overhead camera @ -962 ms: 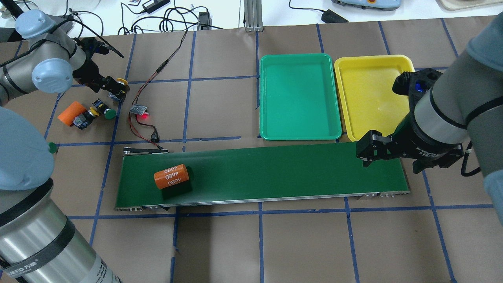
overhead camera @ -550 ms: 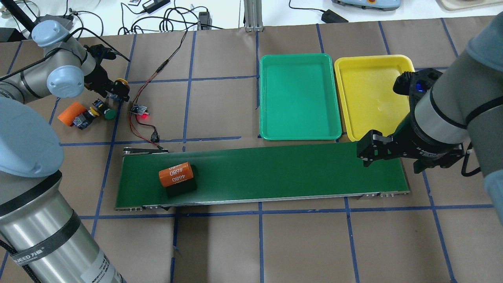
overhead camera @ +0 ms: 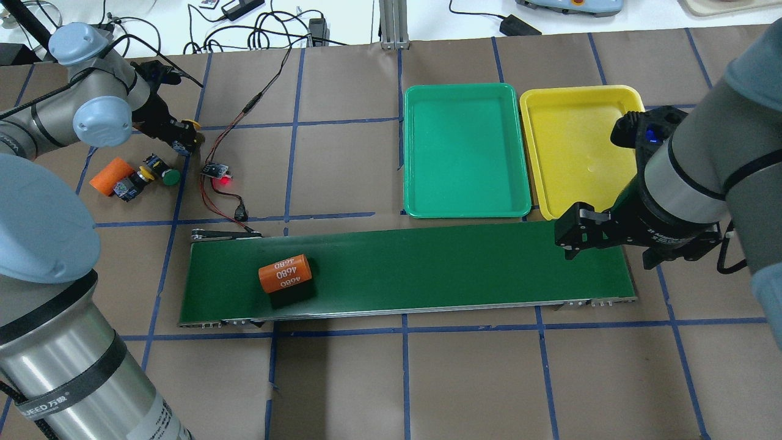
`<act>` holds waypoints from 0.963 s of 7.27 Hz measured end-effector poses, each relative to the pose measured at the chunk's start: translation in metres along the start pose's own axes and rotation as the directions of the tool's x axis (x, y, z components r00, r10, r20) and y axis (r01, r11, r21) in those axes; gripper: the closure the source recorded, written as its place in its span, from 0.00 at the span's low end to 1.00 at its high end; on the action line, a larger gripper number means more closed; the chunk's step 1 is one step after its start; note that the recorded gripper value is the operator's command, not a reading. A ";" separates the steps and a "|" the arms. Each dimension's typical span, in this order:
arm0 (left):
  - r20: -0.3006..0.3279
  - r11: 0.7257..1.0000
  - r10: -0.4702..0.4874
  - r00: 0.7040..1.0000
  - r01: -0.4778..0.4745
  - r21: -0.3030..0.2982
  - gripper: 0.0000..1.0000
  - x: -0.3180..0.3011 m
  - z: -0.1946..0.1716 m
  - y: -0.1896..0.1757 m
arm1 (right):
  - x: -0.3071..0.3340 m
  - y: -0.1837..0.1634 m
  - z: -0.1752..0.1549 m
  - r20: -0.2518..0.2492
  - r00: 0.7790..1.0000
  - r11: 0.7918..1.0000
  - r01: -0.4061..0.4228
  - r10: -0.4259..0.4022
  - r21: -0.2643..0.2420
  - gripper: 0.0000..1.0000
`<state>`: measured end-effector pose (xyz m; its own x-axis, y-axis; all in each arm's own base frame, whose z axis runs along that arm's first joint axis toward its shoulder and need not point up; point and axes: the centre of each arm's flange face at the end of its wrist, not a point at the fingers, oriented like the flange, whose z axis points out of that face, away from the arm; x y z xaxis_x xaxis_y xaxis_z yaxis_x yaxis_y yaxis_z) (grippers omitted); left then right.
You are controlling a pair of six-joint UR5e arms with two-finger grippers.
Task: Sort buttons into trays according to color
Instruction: 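Grasp the yellow push-button with the left gripper and lift it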
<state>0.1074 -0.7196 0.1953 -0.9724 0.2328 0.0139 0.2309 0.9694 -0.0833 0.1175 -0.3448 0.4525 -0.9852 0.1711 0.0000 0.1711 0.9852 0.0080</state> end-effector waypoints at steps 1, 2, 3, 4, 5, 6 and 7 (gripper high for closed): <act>0.009 1.000 -0.008 1.000 0.008 -0.007 1.00 0.011 -0.012 0.006 | 0.000 0.000 0.000 0.002 1.000 1.000 0.000 0.000 0.000 0.00; 0.012 0.999 -0.031 0.999 0.031 -0.022 1.00 0.025 -0.025 0.024 | 0.000 0.000 0.000 0.003 1.000 1.000 0.002 -0.002 0.000 0.00; 0.010 0.995 -0.094 0.996 0.094 -0.030 1.00 0.048 -0.043 0.052 | 0.000 0.000 0.000 0.002 1.000 1.000 0.004 -0.004 -0.001 0.00; 0.008 0.988 -0.152 0.988 0.153 -0.033 1.00 0.076 -0.060 0.080 | 0.000 0.000 0.000 0.001 1.000 1.000 0.006 -0.006 -0.001 0.00; 0.008 0.982 -0.184 0.983 0.184 -0.042 1.00 0.109 -0.073 0.109 | 0.000 0.000 0.000 0.002 1.000 1.000 0.006 -0.006 -0.001 0.00; 0.010 0.976 -0.213 0.977 0.213 -0.049 1.00 0.140 -0.083 0.137 | 0.000 0.000 0.000 0.003 1.000 1.000 0.007 -0.007 -0.001 0.00; 0.013 0.970 -0.235 0.972 0.236 -0.053 1.00 0.170 -0.092 0.161 | 0.000 0.001 0.000 0.003 1.000 1.000 0.007 -0.007 -0.001 0.00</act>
<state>-0.0176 -0.5169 0.2760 -0.9998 -0.0028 0.0201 -0.0033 0.9997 -0.0248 0.1178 -0.3444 0.4528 -0.9864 0.1644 -0.0026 0.1643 0.9864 0.0088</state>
